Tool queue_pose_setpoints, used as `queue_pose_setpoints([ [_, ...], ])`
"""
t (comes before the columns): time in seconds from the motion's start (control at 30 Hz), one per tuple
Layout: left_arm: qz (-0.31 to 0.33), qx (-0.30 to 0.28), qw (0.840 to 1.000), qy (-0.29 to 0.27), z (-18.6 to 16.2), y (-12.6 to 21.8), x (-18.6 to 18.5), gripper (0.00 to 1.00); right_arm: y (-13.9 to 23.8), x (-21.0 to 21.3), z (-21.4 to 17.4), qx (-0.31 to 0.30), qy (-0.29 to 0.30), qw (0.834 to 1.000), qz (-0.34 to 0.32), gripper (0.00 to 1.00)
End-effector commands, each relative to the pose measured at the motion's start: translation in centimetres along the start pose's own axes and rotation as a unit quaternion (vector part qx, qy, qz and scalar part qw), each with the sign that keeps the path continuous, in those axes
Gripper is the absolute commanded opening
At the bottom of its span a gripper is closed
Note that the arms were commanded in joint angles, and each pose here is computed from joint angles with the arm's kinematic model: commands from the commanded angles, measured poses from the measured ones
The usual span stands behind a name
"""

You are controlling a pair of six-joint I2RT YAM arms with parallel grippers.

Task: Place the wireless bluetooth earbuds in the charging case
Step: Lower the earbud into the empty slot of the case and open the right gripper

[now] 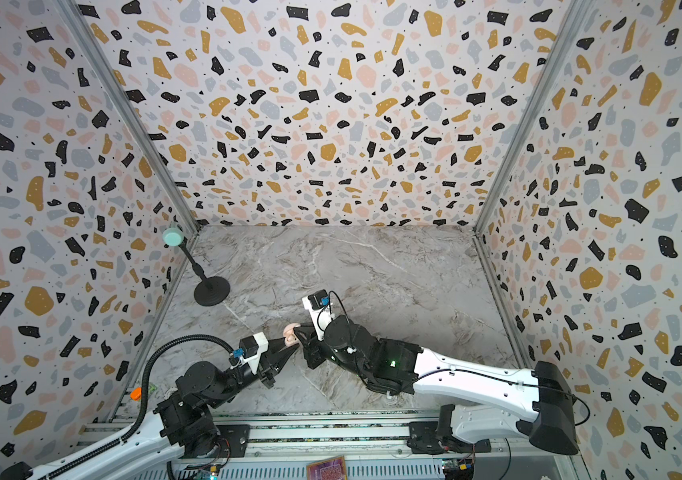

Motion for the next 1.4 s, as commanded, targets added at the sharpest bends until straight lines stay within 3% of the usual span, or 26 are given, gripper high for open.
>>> queue_pose_setpoints([
  [0.0, 0.020, -0.050, 0.998, 0.007, 2.96, 0.18, 1.02, 0.00, 0.13, 0.26, 0.53, -0.012, 0.005, 1.000, -0.001, 0.10],
  [0.7, 0.025, -0.051, 0.998, 0.016, 3.00, 0.16, 1.18, 0.00, -0.06, 0.10, -0.35, -0.001, 0.014, 1.000, -0.009, 0.10],
  [1.37, 0.026, -0.049, 0.998, 0.016, 2.89, 0.16, 1.19, 0.00, 0.06, 0.25, 0.00, -0.006, 0.008, 1.000, -0.011, 0.28],
])
Point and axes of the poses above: each gripper's point midway between its finger pads, its own y axis back along the fingers, its own x axis along the line the jaws close on, z = x × y, the point moved 1 cm from there along y, back along the fingers, and after that the axes turned 15 degrees about -y, right-handed, at the moved point
